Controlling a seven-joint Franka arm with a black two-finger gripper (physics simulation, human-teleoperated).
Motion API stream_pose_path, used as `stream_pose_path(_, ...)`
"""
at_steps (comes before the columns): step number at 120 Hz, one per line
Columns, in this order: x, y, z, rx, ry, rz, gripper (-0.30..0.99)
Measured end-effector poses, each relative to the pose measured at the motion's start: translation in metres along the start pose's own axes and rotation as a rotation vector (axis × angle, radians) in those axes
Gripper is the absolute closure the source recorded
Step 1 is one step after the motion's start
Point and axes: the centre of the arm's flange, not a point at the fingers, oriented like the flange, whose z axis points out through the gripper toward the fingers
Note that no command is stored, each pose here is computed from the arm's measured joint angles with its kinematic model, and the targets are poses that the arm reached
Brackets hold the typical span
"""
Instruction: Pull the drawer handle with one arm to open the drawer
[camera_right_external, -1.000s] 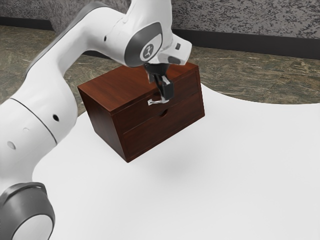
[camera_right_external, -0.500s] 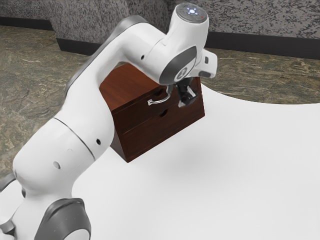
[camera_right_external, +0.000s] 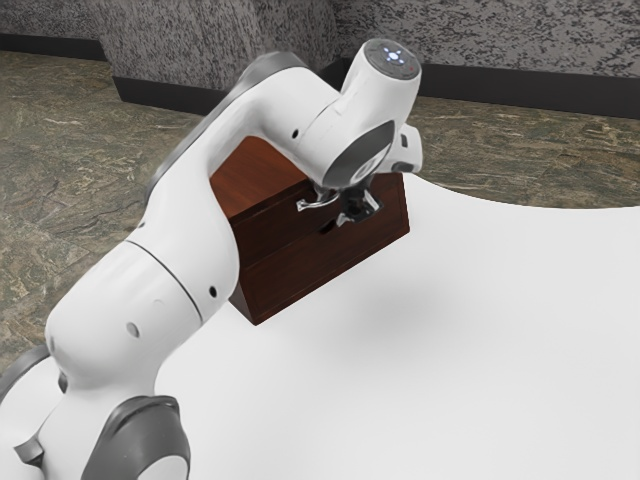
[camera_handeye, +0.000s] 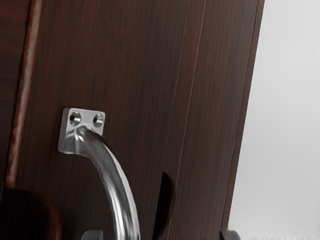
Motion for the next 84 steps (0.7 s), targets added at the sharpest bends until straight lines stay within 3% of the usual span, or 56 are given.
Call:
stream_pose_path(35, -0.008, 0.036, -0.021, -0.039, -0.022, 0.016, 0.62)
stream_pose_path(52, -0.014, 0.068, -0.041, -0.043, -0.021, 0.048, 0.56)
stream_pose_path(84, -0.030, 0.114, -0.084, -0.059, 0.002, 0.099, 0.76)
